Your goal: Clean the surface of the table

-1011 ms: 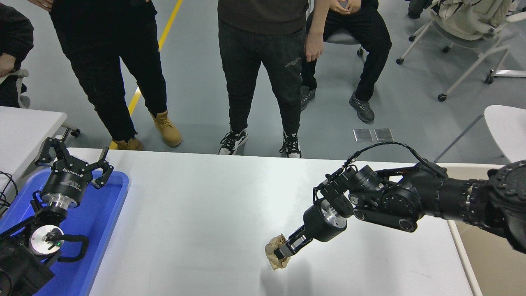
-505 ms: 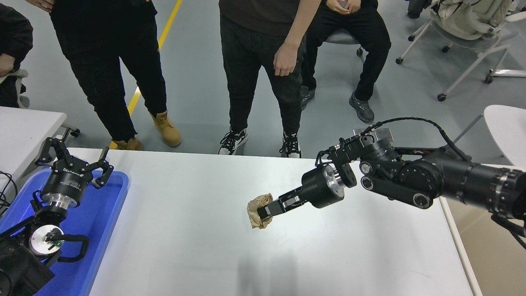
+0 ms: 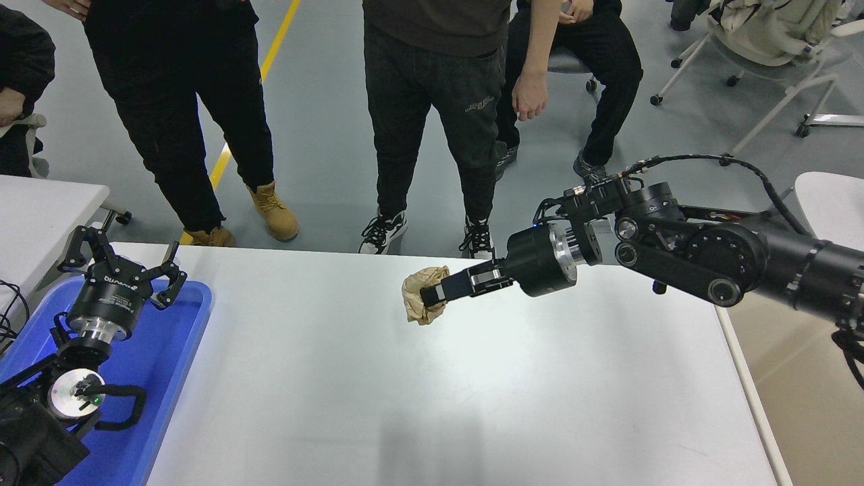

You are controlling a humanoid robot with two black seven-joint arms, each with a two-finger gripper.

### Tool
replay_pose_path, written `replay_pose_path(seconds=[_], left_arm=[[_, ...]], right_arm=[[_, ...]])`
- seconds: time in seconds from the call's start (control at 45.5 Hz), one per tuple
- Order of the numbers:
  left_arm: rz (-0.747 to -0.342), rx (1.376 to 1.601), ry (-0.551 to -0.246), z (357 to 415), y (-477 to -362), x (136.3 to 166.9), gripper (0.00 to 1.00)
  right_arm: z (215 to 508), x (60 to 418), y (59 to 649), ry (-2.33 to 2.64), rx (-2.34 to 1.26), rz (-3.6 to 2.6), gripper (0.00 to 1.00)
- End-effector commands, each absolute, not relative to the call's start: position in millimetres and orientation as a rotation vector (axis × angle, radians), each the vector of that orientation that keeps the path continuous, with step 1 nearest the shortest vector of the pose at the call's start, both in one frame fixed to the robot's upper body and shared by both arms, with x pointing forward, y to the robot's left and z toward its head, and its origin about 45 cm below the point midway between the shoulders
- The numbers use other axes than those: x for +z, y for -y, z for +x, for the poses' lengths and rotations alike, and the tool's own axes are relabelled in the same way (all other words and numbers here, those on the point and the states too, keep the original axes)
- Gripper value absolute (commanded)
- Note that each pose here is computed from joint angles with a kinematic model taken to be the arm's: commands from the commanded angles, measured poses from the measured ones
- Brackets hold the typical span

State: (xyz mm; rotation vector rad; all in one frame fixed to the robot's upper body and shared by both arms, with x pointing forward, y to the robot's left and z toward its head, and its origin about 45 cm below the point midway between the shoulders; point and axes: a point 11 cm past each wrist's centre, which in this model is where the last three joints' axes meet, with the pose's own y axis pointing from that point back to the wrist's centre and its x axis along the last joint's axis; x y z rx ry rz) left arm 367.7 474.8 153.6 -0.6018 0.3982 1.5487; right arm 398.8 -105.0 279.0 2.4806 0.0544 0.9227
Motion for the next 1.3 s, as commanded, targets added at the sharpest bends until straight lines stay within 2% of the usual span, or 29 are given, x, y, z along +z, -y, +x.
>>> replay_pose_path(seconds=[0.0,0.22,0.308,0.549,0.879,1.077,1.275], left_arm=[[-0.602,1.549,-0.398,367.7,-474.8,153.6,1.00],[-0.602,1.549,-0.398,367.7,-474.8,153.6,1.00],[-0.602,1.549,-0.398,367.7,-474.8,153.6,1.00],[-0.602,1.549,-0.398,367.7,-474.8,153.6,1.00],[-0.602,1.549,-0.398,367.7,-474.8,153.6,1.00],[-0.602,1.549,-0.398,367.7,-474.8,153.6,1.00],[-0.602,1.549,-0.398,367.7,-474.8,153.6,1.00]], right_arm=[[416,312,115,0.106,0.912,2.568,0.00],[456,322,165,0.415,0.817,2.561,0.00],[481,333,214,0.667,0.744,2.540,0.00],[506,359,299,1.092,0.649,2.487,0.00],[511,365,393,1.514,0.558,2.323,0.00],[503,366,446,1.735,0.551,2.161,0.00],[493,351,478,1.902,0.533,2.019,0.00]])
